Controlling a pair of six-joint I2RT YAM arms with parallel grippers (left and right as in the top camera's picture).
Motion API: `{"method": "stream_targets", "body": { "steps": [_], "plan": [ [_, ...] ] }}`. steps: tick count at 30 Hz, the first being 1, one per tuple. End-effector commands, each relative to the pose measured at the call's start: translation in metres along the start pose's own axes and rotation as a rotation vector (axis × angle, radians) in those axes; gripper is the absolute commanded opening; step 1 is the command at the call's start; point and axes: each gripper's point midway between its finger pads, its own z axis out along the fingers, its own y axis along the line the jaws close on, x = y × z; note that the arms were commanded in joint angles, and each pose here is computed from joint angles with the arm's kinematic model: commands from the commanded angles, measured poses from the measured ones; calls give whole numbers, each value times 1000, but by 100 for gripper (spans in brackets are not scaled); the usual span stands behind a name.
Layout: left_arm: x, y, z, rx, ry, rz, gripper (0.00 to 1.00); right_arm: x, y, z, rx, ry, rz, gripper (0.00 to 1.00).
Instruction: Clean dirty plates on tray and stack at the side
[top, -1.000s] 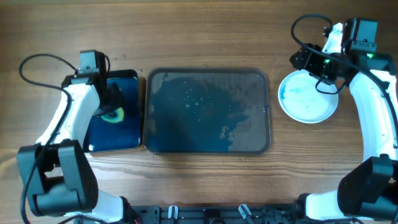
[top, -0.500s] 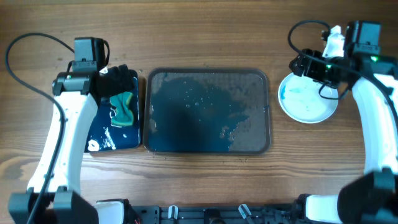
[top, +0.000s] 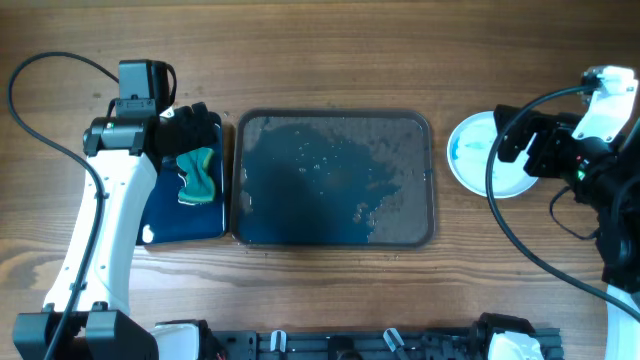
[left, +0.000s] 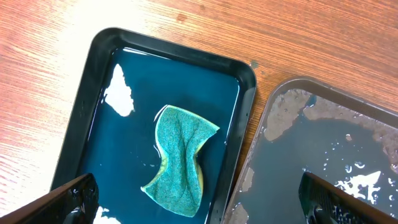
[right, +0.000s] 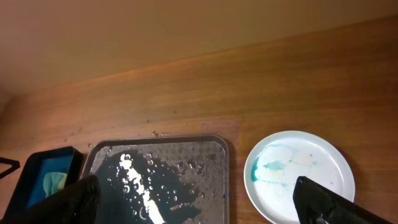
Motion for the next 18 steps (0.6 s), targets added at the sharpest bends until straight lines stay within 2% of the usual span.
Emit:
{"method": "stream_targets", "body": {
  "steps": [1, 3, 7, 11, 14, 18],
  "plan": [
    [-1, -4, -1, 14, 0, 5, 100, 3, -3, 1, 15, 25, -16, 100],
    [-1, -4, -1, 14, 0, 5, 100, 0, -7, 5, 33, 20, -23, 100],
    [-1, -4, -1, 14, 0, 5, 100, -10, 7, 14, -55, -22, -156, 100],
    [-1, -4, -1, 14, 1, 5, 100, -11, 30, 11, -134, -232, -303, 100],
    [-1, -4, -1, 14, 1, 5, 100, 8, 38, 8, -168, -386, -394, 100],
    [-1, -4, -1, 14, 1, 5, 100, 62, 25, 18, -166, -505, -460, 100]
  ]
}}
